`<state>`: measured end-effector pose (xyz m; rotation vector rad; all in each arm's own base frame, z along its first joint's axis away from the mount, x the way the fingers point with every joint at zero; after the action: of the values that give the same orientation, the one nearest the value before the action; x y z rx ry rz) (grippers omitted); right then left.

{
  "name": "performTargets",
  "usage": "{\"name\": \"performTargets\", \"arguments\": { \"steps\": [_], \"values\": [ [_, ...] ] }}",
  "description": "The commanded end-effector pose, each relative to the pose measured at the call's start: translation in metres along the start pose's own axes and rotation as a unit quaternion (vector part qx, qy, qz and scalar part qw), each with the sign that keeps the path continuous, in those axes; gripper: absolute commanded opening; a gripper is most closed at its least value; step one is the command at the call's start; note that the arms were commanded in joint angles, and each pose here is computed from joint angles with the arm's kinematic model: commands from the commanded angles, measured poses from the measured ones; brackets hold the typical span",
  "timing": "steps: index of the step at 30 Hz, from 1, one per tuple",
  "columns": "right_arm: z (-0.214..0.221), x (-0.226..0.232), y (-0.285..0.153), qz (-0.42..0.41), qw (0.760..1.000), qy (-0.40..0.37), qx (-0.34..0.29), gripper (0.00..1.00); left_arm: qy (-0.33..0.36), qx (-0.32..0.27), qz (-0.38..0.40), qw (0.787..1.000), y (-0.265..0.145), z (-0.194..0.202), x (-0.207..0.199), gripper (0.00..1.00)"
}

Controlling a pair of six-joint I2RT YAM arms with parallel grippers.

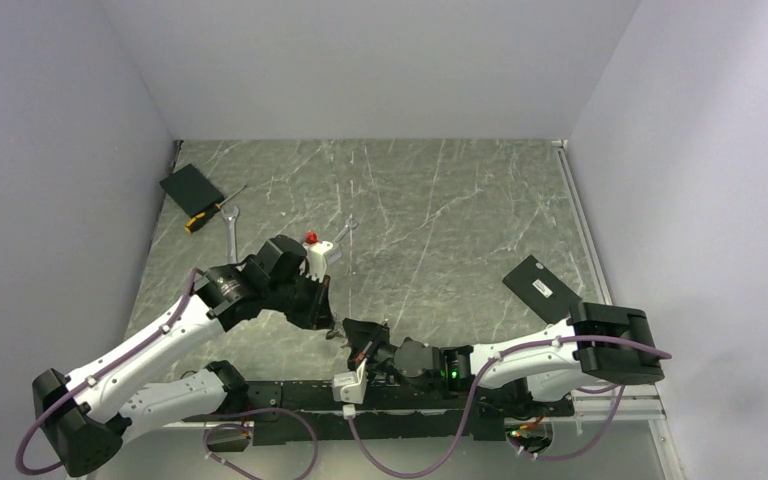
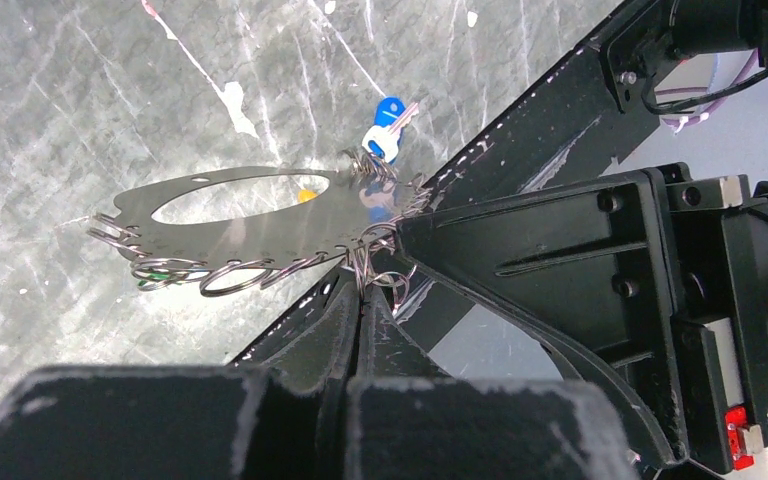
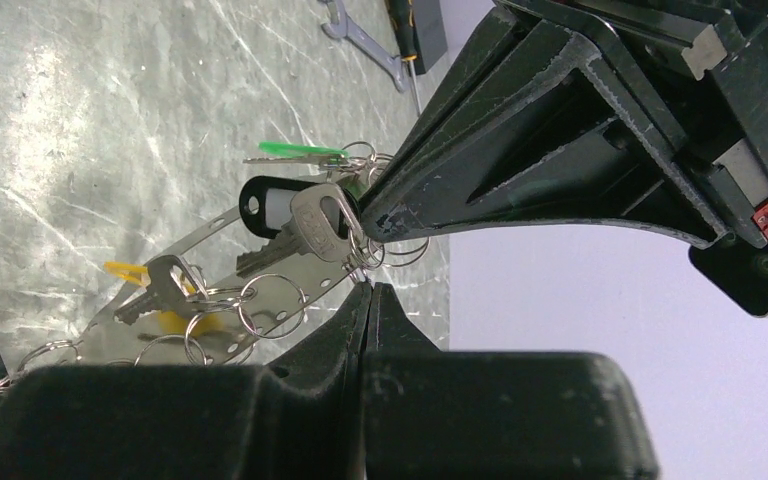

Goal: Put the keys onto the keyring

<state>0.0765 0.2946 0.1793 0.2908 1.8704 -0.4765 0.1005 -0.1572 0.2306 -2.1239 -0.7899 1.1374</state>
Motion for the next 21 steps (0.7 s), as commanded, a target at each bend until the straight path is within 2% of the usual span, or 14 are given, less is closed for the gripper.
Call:
{"name": "performTargets", "arguments": {
  "steps": [1,11,21],
  "values": [
    [-0.0116,-0.0219,0.0013,0.051,0.998,0.004,-0.020,0.00,0.007,-0.015,-0.001,1.000,-0.0076,-0.0085,-0.0045,0.00],
    [-0.0143,-0.0155,0.0042,0.047,0.998,-0.039,-0.016,0.00,0.008,-0.010,0.008,1.000,-0.0053,-0.0108,-0.0063,0.00],
    [-0.0121,-0.0181,0.0048,0.080,0.994,-0.074,-0.001,0.00,0.004,0.003,0.006,1.000,-0.0005,-0.0090,-0.0042,0.00]
  ]
}}
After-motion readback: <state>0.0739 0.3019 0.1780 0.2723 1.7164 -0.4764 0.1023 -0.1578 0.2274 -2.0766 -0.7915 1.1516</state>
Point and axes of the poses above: each gripper's point midway between its finger pads, its own y axis out along the fingers, its own x axis along the line the jaws close on, z = x × y, the point moved 9 cm from there along -y, back along the fingers, and after that the axes turned 4 degrees about -y, right-handed, at the moved point
